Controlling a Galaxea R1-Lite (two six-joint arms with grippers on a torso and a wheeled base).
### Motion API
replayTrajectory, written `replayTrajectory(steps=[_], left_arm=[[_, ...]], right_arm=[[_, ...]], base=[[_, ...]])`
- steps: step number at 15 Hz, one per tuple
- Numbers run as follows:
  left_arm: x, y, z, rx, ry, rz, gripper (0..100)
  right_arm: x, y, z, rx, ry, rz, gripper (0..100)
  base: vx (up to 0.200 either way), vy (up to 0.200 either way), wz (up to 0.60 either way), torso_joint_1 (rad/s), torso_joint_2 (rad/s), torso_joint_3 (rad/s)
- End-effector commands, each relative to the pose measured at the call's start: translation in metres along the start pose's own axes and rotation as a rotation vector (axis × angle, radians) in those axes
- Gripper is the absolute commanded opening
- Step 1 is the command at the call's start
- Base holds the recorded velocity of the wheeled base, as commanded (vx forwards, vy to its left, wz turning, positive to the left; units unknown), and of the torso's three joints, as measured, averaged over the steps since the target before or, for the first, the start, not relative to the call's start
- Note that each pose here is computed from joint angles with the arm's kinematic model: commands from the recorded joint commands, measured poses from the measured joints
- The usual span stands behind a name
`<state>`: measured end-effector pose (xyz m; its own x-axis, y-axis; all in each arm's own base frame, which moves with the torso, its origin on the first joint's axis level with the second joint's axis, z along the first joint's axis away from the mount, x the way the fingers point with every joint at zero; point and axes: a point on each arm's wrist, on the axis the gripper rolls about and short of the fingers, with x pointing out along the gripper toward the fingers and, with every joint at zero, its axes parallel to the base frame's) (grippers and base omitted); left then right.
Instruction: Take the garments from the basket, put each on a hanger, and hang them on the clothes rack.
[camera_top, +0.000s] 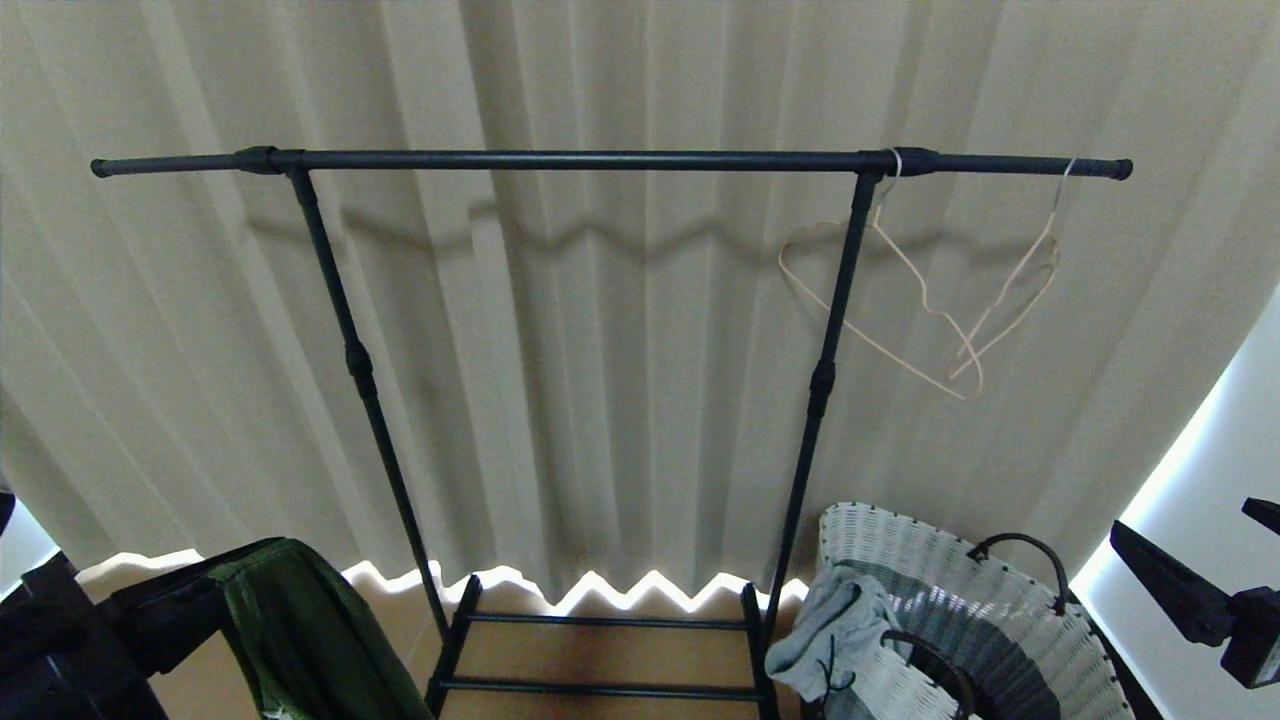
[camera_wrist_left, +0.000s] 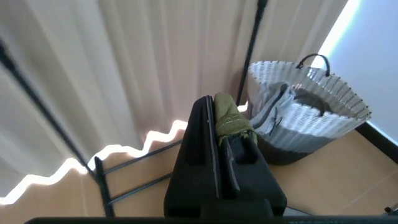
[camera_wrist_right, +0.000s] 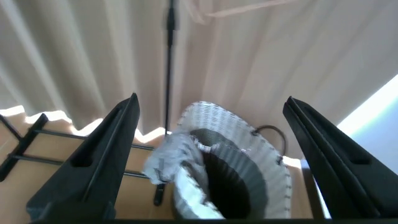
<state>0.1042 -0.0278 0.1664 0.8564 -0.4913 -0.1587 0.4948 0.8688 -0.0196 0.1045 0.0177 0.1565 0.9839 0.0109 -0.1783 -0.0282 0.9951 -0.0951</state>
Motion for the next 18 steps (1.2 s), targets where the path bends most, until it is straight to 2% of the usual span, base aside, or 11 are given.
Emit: replayTrajectory(steps=[1, 3, 14, 18], left_arm=[[0.0000, -0.0001, -0.0015, 0.000, 0.005, -0.001, 0], [-0.0003, -0.0002, -0.0013, 0.000, 0.004, 0.000, 0], [-0.0016, -0.0009, -0.0037, -0.005, 0.008, -0.004, 0], [-0.0014, -0.0009, -0.0042, -0.006, 0.011, -0.004, 0]], right_arm=[[-0.0001, 0.0001, 0.0000, 0.000, 0.000, 0.001, 100], [0.0000, 0.0001, 0.0005, 0.000, -0.002, 0.001, 100], [0.0001, 0.0003, -0.0001, -0.001, 0.001, 0.003, 100], [0.0001, 0.0004, -0.0007, -0.003, 0.004, 0.004, 100]], base=[[0.000, -0.200, 0.00, 0.002, 0.00, 0.007], [0.000, -0.200, 0.00, 0.002, 0.01, 0.002], [0.000, 0.000, 0.00, 0.000, 0.00, 0.000], [0.200, 0.000, 0.00, -0.005, 0.00, 0.000]])
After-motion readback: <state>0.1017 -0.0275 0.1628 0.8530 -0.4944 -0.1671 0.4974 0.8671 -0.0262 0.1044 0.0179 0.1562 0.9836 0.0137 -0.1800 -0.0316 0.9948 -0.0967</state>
